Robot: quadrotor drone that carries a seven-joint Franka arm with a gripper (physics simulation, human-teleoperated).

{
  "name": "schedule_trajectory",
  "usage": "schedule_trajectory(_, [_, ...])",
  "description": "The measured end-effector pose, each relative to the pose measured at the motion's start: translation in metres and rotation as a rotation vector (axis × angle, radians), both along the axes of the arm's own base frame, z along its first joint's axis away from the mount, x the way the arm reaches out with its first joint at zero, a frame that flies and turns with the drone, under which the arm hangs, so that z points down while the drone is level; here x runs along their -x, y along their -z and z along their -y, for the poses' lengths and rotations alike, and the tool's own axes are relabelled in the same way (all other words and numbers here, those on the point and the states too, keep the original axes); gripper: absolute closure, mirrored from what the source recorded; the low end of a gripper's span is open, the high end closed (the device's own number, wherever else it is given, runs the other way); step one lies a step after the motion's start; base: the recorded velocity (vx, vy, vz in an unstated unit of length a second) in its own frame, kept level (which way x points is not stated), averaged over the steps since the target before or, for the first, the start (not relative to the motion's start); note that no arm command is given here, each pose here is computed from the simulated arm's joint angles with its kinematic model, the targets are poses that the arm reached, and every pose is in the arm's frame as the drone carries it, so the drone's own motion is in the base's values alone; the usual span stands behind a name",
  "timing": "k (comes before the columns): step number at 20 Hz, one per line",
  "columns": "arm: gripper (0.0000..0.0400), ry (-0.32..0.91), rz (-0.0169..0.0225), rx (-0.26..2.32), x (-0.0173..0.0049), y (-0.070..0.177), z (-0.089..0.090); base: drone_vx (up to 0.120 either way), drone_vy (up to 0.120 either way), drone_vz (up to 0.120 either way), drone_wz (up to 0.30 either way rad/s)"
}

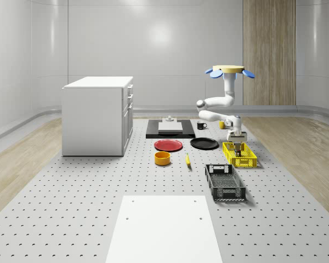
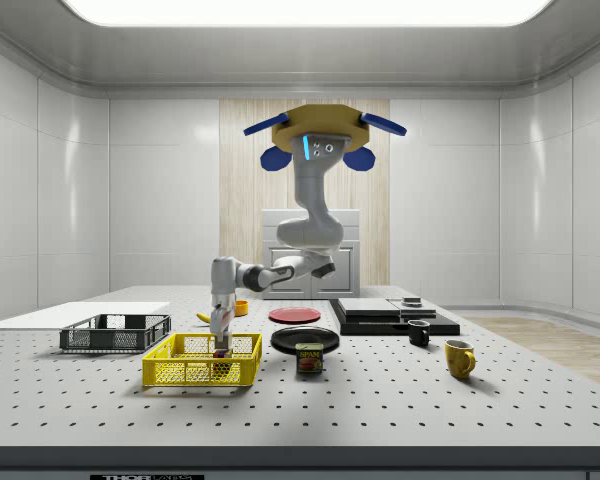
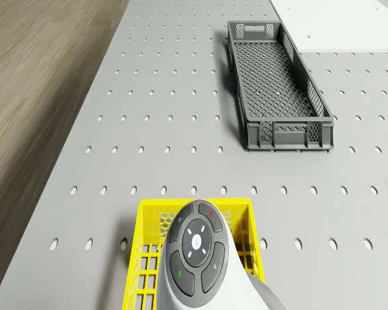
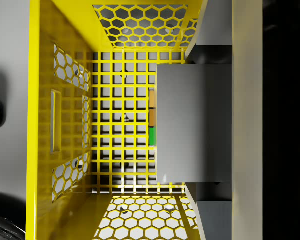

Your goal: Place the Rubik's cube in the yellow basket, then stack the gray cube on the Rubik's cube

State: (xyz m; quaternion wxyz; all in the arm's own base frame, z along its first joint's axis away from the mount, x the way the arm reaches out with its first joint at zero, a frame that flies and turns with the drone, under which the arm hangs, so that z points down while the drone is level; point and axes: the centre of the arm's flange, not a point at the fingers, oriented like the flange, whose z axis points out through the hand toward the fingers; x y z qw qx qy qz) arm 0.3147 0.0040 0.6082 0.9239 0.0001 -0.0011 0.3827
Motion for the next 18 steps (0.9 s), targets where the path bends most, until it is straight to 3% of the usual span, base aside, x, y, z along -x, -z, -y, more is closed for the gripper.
schedule_trajectory(3, [0.0138, 0.000, 0.0000, 0.000, 0.0000, -0.002, 0.000, 0.000, 0.000, 0.000, 0.000])
schedule_trajectory(6, [0.0065, 0.000, 0.0000, 0.000, 0.0000, -0.002, 0.000, 0.000, 0.000, 0.000, 0.000])
schedule_trajectory(9, [0.0031, 0.000, 0.0000, 0.000, 0.0000, 0.006, 0.000, 0.000, 0.000, 0.000, 0.000])
schedule_trajectory(18, [0.0003, 0.000, -0.0001, 0.000, 0.0000, 0.021, 0.000, 0.000, 0.000, 0.000, 0.000])
